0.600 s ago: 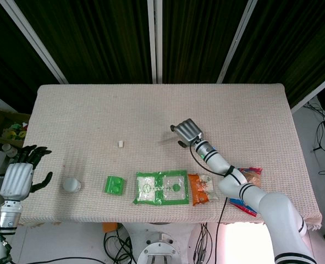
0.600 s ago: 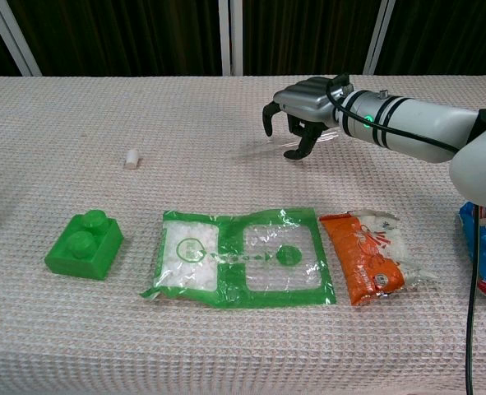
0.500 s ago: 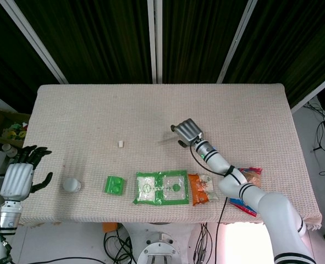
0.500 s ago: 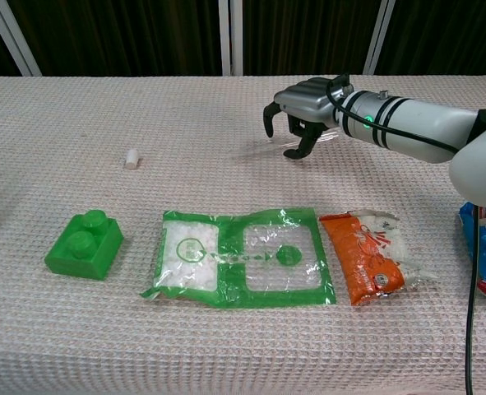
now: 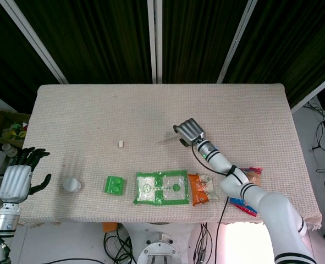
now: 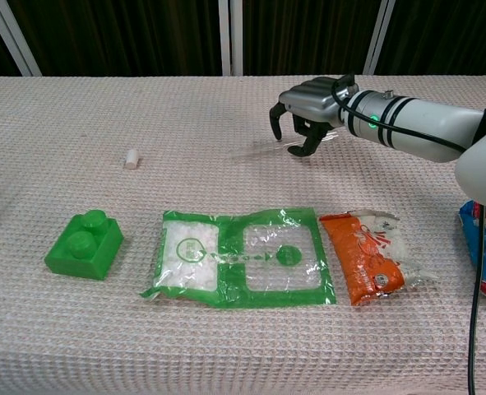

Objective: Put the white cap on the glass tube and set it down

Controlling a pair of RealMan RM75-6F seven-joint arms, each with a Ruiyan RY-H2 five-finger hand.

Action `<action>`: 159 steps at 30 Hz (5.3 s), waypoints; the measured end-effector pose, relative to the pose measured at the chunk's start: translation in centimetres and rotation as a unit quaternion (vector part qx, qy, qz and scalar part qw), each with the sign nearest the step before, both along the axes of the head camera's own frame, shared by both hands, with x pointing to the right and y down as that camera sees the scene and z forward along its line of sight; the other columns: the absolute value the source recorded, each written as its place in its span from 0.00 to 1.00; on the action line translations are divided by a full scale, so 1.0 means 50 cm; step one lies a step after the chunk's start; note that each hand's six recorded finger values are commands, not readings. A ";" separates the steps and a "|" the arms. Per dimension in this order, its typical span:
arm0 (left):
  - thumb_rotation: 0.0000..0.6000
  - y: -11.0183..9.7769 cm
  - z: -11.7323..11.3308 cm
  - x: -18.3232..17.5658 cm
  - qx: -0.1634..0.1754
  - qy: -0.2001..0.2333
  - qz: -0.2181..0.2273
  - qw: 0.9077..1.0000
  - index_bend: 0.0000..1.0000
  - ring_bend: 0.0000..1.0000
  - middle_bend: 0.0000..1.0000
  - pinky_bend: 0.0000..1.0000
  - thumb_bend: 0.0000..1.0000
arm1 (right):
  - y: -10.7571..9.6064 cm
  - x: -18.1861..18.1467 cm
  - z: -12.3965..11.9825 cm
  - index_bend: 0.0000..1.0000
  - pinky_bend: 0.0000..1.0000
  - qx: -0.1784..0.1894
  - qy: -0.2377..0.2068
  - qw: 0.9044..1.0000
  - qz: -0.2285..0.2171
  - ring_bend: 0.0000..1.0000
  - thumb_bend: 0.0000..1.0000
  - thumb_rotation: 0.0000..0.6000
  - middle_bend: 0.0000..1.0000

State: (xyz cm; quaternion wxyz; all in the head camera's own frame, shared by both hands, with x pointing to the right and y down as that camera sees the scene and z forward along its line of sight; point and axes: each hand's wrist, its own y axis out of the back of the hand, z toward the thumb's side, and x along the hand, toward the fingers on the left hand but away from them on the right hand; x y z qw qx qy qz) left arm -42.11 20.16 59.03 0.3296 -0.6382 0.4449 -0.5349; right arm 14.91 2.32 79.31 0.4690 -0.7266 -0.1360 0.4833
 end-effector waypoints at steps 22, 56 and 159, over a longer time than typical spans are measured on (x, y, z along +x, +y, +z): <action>1.00 -0.007 -0.002 -0.001 -0.001 -0.002 0.001 1.000 0.25 0.11 0.18 0.11 0.33 | -0.008 0.006 -0.008 0.76 1.00 0.008 -0.022 1.000 0.018 1.00 0.49 1.00 1.00; 0.93 -0.173 0.163 0.166 -0.119 0.062 0.113 0.985 0.31 0.10 0.18 0.11 0.43 | -0.021 0.143 -0.155 0.94 1.00 0.027 -0.346 0.914 0.212 1.00 0.63 1.00 1.00; 1.00 -0.210 0.322 0.363 -0.158 0.025 0.140 0.977 0.37 0.05 0.11 0.10 0.40 | -0.006 0.213 -0.177 0.96 1.00 0.048 -0.302 0.926 0.223 1.00 0.63 1.00 1.00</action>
